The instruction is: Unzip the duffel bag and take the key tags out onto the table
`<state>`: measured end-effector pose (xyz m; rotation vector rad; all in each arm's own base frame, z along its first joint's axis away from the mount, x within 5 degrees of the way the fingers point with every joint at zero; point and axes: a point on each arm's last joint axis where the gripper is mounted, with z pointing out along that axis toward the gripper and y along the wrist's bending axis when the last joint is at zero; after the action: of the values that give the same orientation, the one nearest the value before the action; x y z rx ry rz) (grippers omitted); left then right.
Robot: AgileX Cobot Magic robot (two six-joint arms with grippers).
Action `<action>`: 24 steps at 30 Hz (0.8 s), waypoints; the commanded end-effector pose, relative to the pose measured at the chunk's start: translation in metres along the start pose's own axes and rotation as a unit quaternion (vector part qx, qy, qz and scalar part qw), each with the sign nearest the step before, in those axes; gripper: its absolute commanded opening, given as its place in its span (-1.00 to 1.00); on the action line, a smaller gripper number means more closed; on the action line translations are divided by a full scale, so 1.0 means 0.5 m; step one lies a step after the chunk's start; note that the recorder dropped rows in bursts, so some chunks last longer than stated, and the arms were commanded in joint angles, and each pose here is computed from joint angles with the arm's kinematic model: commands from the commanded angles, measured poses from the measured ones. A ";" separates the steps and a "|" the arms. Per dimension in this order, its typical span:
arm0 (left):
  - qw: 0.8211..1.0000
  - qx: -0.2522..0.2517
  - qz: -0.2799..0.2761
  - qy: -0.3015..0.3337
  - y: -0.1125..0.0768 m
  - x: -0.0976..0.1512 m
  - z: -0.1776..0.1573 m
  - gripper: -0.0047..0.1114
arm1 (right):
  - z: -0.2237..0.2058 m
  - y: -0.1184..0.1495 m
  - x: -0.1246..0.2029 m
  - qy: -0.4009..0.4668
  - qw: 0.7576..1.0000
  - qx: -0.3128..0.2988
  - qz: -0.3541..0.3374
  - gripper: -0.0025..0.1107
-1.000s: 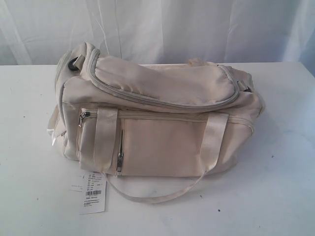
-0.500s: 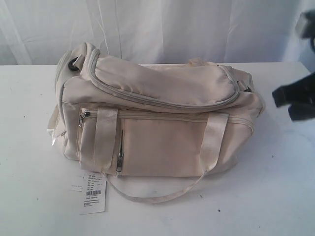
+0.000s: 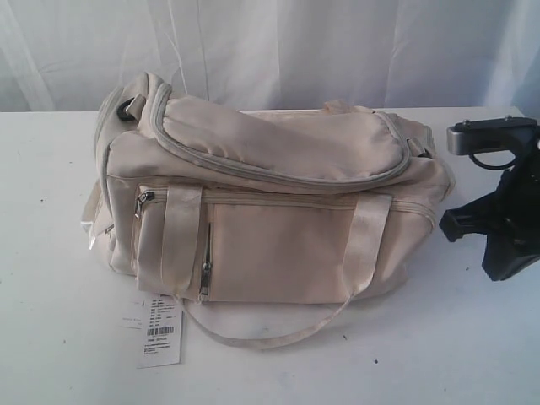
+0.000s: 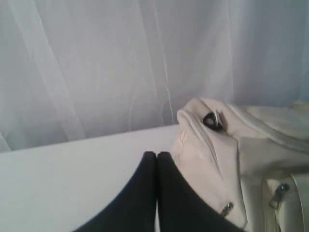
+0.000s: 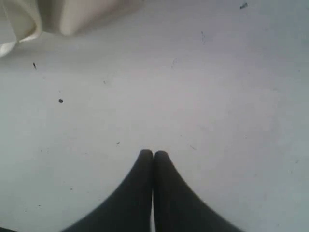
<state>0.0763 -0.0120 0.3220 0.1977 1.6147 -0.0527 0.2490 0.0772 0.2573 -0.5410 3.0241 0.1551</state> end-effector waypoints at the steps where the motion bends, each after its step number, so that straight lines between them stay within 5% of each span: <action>1: 0.984 0.076 0.053 0.151 -0.013 -0.079 0.041 -0.92 | -0.009 0.003 -0.005 -0.022 1.000 -0.007 -0.003 -0.96; 3: 0.950 0.199 0.095 0.221 -0.048 -0.119 0.073 -0.92 | -0.011 0.008 -0.005 -0.023 1.000 -0.019 0.001 -0.96; 6: 0.875 0.361 0.112 0.303 -0.095 -0.162 0.136 -0.92 | -0.014 0.011 -0.002 -0.024 0.999 -0.025 0.002 -0.96; 9: 0.818 0.441 0.123 0.347 -0.130 -0.190 0.224 -0.92 | -0.023 0.013 0.003 -0.030 0.999 -0.024 -0.001 -0.96; 12: 0.781 0.486 0.149 0.363 -0.173 -0.198 0.293 -0.92 | -0.037 0.016 0.007 -0.048 0.998 -0.026 -0.011 -0.96; 18: 0.738 0.557 0.267 0.272 -0.301 -0.167 0.385 -0.83 | -0.071 0.019 0.018 -0.099 0.995 -0.020 -0.018 -0.96; 21: 0.714 0.575 0.341 0.207 -0.353 -0.141 0.410 -0.53 | -0.084 0.021 0.024 -0.116 0.993 -0.018 -0.020 -0.96; 24: 0.710 0.563 0.380 0.188 -0.393 -0.111 0.436 -0.07 | -0.092 0.022 0.028 -0.123 0.992 -0.018 -0.021 -0.96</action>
<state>0.2575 -0.2278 0.3577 1.8703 1.6633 -0.4649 0.2317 0.0781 0.2963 -0.5286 2.8105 0.2589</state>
